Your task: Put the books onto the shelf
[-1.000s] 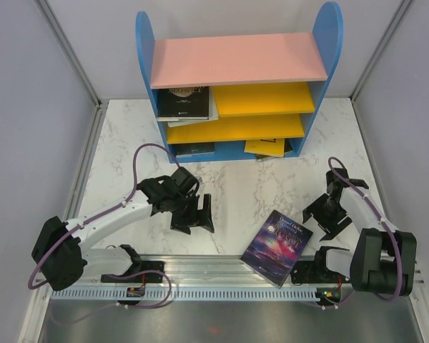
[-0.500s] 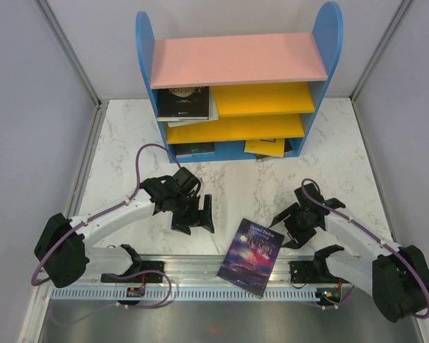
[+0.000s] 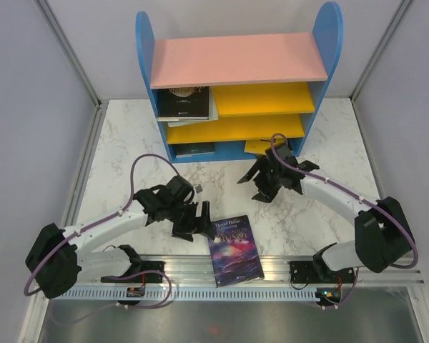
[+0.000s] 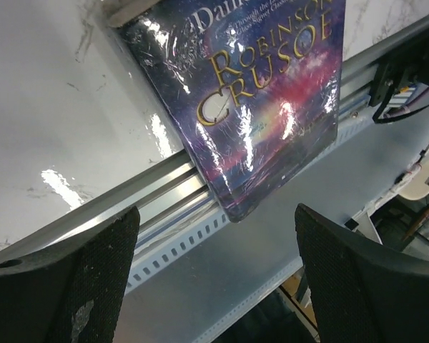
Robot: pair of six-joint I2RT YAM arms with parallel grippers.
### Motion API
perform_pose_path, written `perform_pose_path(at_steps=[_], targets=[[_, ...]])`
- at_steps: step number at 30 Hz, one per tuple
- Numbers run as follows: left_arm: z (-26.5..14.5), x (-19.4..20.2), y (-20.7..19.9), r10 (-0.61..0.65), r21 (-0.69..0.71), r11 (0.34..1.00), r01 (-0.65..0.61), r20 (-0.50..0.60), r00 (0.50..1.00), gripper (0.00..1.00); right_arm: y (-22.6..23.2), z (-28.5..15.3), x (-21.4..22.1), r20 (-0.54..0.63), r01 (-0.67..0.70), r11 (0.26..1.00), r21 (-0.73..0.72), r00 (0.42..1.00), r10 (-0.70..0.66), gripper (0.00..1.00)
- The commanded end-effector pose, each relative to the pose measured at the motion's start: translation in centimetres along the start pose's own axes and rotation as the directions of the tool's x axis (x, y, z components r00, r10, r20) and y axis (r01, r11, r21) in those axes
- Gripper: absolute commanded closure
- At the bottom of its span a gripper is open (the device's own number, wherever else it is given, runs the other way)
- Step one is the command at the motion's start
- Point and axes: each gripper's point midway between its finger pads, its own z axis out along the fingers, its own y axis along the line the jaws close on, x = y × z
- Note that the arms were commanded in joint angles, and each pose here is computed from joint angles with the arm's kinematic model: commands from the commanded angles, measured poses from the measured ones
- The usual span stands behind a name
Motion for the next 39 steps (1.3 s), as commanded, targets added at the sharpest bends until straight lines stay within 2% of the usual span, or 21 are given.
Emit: perform_pose_path(at_steps=[1,3,7,10,17,23,27,33,39], targets=[[-0.5,0.7,-2.5,0.034,0.182,0.983,-0.036,0.014,0.999,0.09,-4.1,-3.3,-1.6,0.056,0.215,0.954,0.207,0.971,-0.231,0.20],[-0.4,1.2,-2.5,0.030,0.201,0.979,-0.030,0.006,1.000,0.09,-5.4,-4.3,-1.2,0.042,0.268,0.936,0.227,0.958,-0.285,0.20],[0.8,2.2,-0.8,-0.004,0.169,0.986,0.010,-0.031,0.999,0.11,-9.3,-4.5,1.0,-0.026,0.267,0.936,0.231,0.963,-0.268,0.20],[1.6,2.6,-0.4,-0.029,0.189,0.981,0.036,-0.036,0.999,0.11,-10.8,-4.8,2.1,-0.034,0.271,0.942,0.199,0.962,-0.269,0.20],[3.4,3.3,-0.3,-0.096,0.226,0.968,0.107,-0.055,0.994,0.11,-11.9,-4.0,6.6,-0.136,0.324,0.944,0.068,0.940,-0.313,0.20],[5.8,4.5,-0.4,-0.124,0.189,0.972,0.137,-0.080,0.989,0.12,-13.2,-2.3,10.8,-0.224,0.342,0.940,0.013,0.917,-0.330,0.20],[7.3,4.6,-1.0,-0.139,0.170,0.974,0.149,-0.066,0.988,0.13,-13.9,-1.2,12.4,-0.279,0.317,0.948,-0.027,0.908,-0.312,0.19],[8.6,4.9,-1.8,-0.198,0.180,0.963,0.199,-0.026,0.980,0.15,-13.4,-0.1,14.6,-0.368,0.206,0.957,-0.206,0.889,-0.271,0.20],[7.4,4.3,-2.1,-0.278,0.270,0.929,0.253,0.060,0.959,0.21,-12.2,-0.7,15.2,-0.392,0.138,0.945,-0.297,0.885,-0.252,0.21]])
